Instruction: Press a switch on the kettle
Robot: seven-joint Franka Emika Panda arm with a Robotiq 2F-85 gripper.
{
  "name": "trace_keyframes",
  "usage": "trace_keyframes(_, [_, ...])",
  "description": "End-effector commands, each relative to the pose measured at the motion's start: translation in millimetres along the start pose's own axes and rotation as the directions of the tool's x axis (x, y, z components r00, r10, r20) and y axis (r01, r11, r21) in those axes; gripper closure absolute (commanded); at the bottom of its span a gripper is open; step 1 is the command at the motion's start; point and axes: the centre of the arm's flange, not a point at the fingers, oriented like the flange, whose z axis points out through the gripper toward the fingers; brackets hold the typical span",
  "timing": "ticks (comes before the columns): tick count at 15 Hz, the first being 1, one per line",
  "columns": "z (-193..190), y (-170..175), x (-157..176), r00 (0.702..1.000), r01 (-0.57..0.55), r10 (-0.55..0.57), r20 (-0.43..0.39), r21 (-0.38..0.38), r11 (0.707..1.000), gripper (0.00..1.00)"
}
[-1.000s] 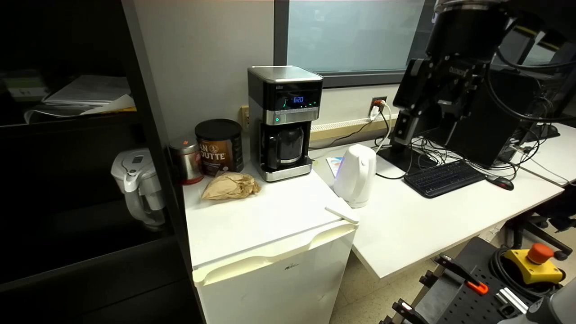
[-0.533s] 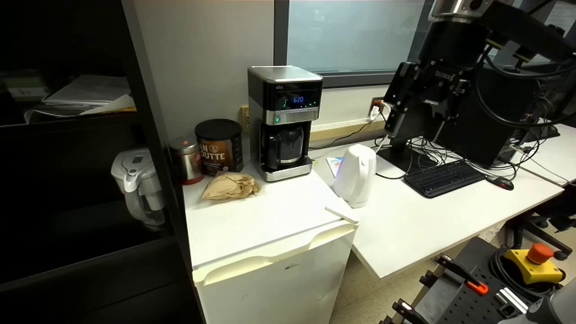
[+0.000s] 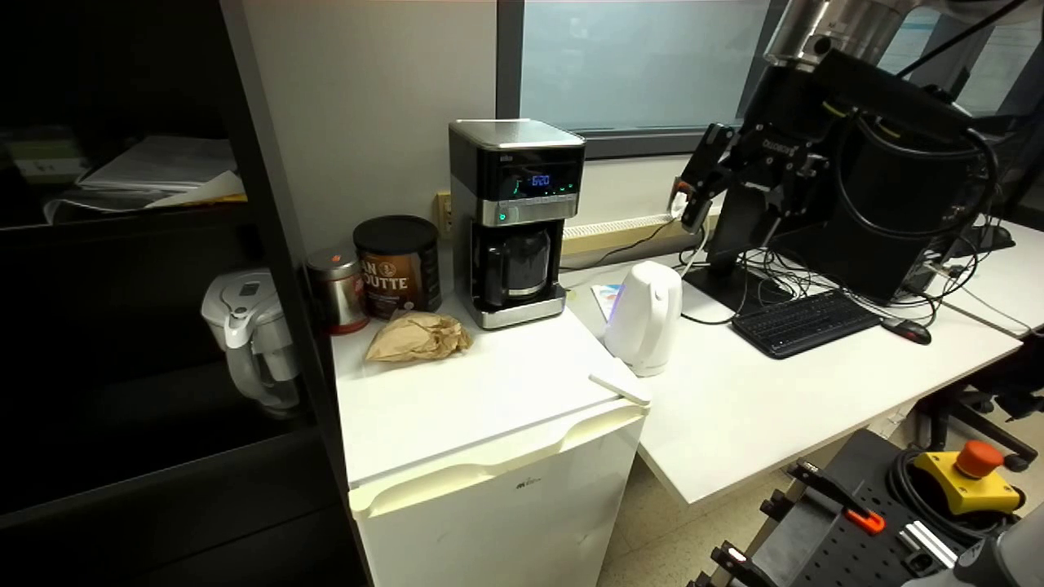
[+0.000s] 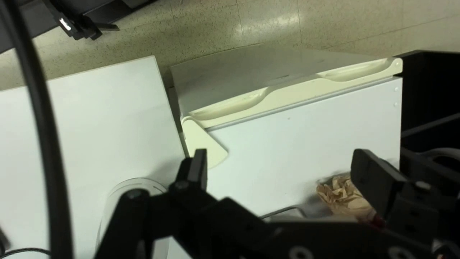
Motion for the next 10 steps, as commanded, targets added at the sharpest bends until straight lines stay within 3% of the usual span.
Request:
trace_keyframes(1, [8,18,25,0.996,-0.066,0.066,-0.058,-0.007,0.998,0.00])
trace_keyframes(10, [25,61,76,0.961,-0.198,0.188,-0.202,-0.028,0.980,0.00])
